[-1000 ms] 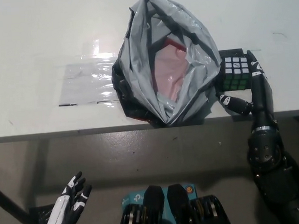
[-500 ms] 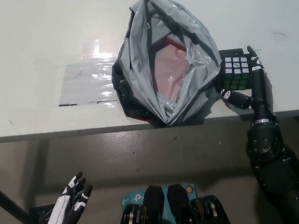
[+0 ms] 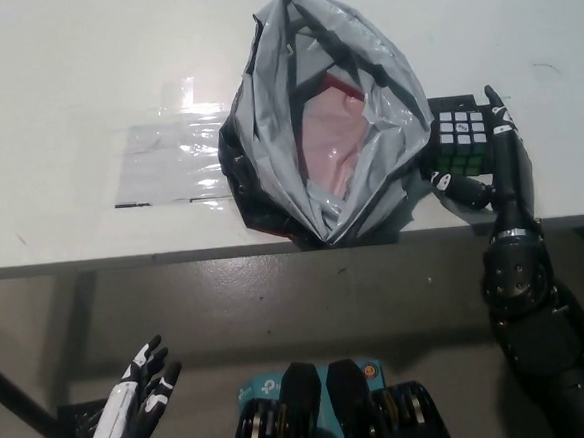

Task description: Use the right hand to pick up a rubix's cube and place it into a plastic bag and lift the bag

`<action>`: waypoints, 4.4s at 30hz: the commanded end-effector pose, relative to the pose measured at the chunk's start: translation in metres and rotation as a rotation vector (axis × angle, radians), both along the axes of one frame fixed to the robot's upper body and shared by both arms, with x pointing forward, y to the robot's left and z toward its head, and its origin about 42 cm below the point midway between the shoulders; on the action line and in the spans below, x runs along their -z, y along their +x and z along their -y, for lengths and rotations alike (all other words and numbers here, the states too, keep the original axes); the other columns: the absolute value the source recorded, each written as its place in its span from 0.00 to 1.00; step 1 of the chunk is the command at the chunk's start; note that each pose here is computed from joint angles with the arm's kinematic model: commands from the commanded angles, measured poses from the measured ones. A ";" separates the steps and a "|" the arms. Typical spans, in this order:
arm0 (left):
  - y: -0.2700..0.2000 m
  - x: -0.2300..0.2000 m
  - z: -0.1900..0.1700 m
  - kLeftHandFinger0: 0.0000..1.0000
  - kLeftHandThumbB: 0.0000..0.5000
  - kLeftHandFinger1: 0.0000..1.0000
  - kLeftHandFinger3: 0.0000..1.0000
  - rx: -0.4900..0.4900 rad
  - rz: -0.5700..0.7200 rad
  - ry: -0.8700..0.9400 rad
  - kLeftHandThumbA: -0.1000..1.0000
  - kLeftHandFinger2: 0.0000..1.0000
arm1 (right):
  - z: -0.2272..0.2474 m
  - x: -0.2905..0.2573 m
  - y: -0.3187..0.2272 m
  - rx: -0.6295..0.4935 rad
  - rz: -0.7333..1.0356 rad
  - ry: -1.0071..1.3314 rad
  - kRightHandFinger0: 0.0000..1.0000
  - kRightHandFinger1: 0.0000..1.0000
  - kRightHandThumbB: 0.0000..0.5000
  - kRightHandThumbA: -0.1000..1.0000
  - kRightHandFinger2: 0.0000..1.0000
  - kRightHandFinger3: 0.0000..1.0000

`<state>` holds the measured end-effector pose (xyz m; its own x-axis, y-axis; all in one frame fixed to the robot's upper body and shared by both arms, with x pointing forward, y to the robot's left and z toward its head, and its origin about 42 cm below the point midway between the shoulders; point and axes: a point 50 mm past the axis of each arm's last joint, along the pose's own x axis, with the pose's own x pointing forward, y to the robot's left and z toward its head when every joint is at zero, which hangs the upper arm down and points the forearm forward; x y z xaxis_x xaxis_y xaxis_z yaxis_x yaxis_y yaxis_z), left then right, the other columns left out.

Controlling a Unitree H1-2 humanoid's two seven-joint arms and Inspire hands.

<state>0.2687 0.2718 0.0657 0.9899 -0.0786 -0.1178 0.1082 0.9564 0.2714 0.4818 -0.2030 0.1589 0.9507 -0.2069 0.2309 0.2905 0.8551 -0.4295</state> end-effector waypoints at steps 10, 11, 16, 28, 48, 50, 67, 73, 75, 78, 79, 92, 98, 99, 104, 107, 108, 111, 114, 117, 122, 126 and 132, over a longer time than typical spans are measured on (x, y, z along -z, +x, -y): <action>0.007 -0.016 0.004 1.00 0.31 1.00 1.00 0.022 0.068 -0.002 0.84 1.00 | -0.011 -0.047 0.023 -0.038 0.111 0.041 1.00 1.00 1.00 0.95 1.00 1.00; 0.008 -0.016 0.004 1.00 0.31 1.00 1.00 0.022 0.069 -0.002 0.84 1.00 | -0.011 -0.049 0.024 -0.040 0.113 0.044 1.00 1.00 1.00 0.94 1.00 1.00; 0.009 -0.017 0.004 1.00 0.29 1.00 1.00 0.022 0.071 0.003 0.84 1.00 | -0.013 -0.055 0.028 -0.047 0.126 0.057 1.00 1.00 0.97 0.91 1.00 1.00; 0.008 -0.016 0.005 1.00 0.33 1.00 1.00 0.023 0.069 -0.009 0.84 1.00 | -0.020 -0.057 0.033 -0.048 0.098 0.059 1.00 1.00 0.95 0.91 1.00 1.00; 0.009 -0.018 0.005 1.00 0.34 1.00 1.00 0.023 0.078 0.004 0.86 1.00 | -0.013 -0.045 0.044 -0.014 0.028 0.098 1.00 1.00 0.97 0.87 1.00 1.00; 0.009 -0.017 0.005 1.00 0.33 1.00 1.00 0.023 0.076 0.001 0.86 1.00 | -0.014 -0.046 0.045 -0.011 0.029 0.101 1.00 1.00 0.96 0.87 1.00 1.00; 0.012 -0.021 0.003 1.00 0.30 1.00 1.00 0.025 0.087 0.006 0.86 1.00 | -0.015 -0.053 0.046 0.246 0.213 0.252 0.04 0.25 0.59 0.34 0.57 0.62; 0.011 -0.018 0.004 1.00 0.31 1.00 1.00 0.024 0.081 -0.002 0.86 1.00 | -0.009 -0.046 0.045 0.260 0.175 0.284 0.00 0.18 0.45 0.00 0.52 0.54; 0.010 -0.018 0.004 1.00 0.33 1.00 1.00 0.023 0.079 -0.006 0.87 1.00 | -0.008 -0.045 0.045 0.260 0.166 0.285 0.00 0.18 0.40 0.00 0.54 0.56; 0.010 -0.018 0.005 1.00 0.31 1.00 1.00 0.018 0.078 -0.007 0.86 1.00 | -0.008 -0.042 0.045 0.260 0.154 0.282 0.00 0.19 0.36 0.00 0.59 0.61; 0.011 -0.019 0.005 1.00 0.31 1.00 1.00 0.018 0.078 -0.003 0.86 1.00 | -0.008 -0.041 0.045 0.262 0.147 0.282 0.00 0.18 0.36 0.00 0.59 0.63; 0.014 -0.020 0.005 1.00 0.25 1.00 1.00 0.018 0.088 -0.003 0.87 1.00 | -0.002 -0.038 0.045 0.284 0.148 0.414 0.00 0.18 0.35 0.00 0.64 0.72; 0.014 -0.020 0.005 1.00 0.25 1.00 1.00 0.014 0.084 0.002 0.87 1.00 | -0.003 -0.048 0.044 0.255 0.184 0.438 0.00 0.21 0.42 0.00 0.67 0.77; 0.013 -0.020 0.005 1.00 0.25 1.00 1.00 0.012 0.078 -0.006 0.87 1.00 | -0.004 -0.050 0.042 0.188 0.197 0.381 0.23 0.52 0.43 0.28 1.00 1.00; 0.012 -0.018 0.006 1.00 0.24 1.00 1.00 0.016 0.075 -0.002 0.87 1.00 | -0.009 -0.059 0.026 -0.088 0.221 0.201 1.00 1.00 0.85 0.85 1.00 1.00; 0.013 -0.019 0.005 1.00 0.25 1.00 1.00 0.021 0.079 0.005 0.88 1.00 | -0.012 -0.071 0.012 -0.190 0.247 0.095 1.00 1.00 1.00 1.00 1.00 1.00; 0.014 -0.020 0.005 1.00 0.26 1.00 1.00 0.020 0.084 0.001 0.88 1.00 | -0.015 -0.078 0.005 -0.223 0.281 0.081 1.00 1.00 1.00 1.00 1.00 1.00; 0.015 -0.021 0.005 1.00 0.26 1.00 1.00 0.020 0.087 -0.005 0.88 1.00 | -0.020 -0.087 -0.005 -0.254 0.318 0.062 1.00 1.00 1.00 1.00 1.00 1.00; 0.015 -0.021 0.005 1.00 0.26 1.00 1.00 0.022 0.089 -0.007 0.87 1.00 | -0.023 -0.095 -0.016 -0.280 0.330 0.047 1.00 1.00 1.00 1.00 1.00 1.00; 0.014 -0.020 0.005 1.00 0.29 1.00 1.00 0.020 0.087 0.001 0.89 1.00 | -0.026 -0.097 -0.026 -0.311 0.335 -0.009 1.00 1.00 1.00 1.00 1.00 1.00; 0.016 -0.021 0.005 1.00 0.28 1.00 1.00 0.023 0.087 -0.001 0.89 1.00 | -0.023 -0.087 -0.029 -0.328 0.268 -0.051 1.00 1.00 1.00 1.00 1.00 1.00; 0.015 -0.023 0.004 1.00 0.27 1.00 1.00 0.024 0.096 0.007 0.88 1.00 | -0.017 -0.073 -0.028 -0.320 0.194 -0.065 1.00 1.00 1.00 0.98 1.00 1.00; 0.016 -0.023 0.005 1.00 0.28 1.00 1.00 0.025 0.097 0.002 0.88 1.00 | -0.003 -0.053 -0.019 -0.287 0.151 -0.071 1.00 1.00 1.00 0.94 1.00 1.00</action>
<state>0.2771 0.2669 0.0726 0.9918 -0.0874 -0.0927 0.1092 0.9581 0.2648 0.4543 -0.1889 0.2073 0.9228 0.0704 0.3788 0.1007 0.9049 -0.4136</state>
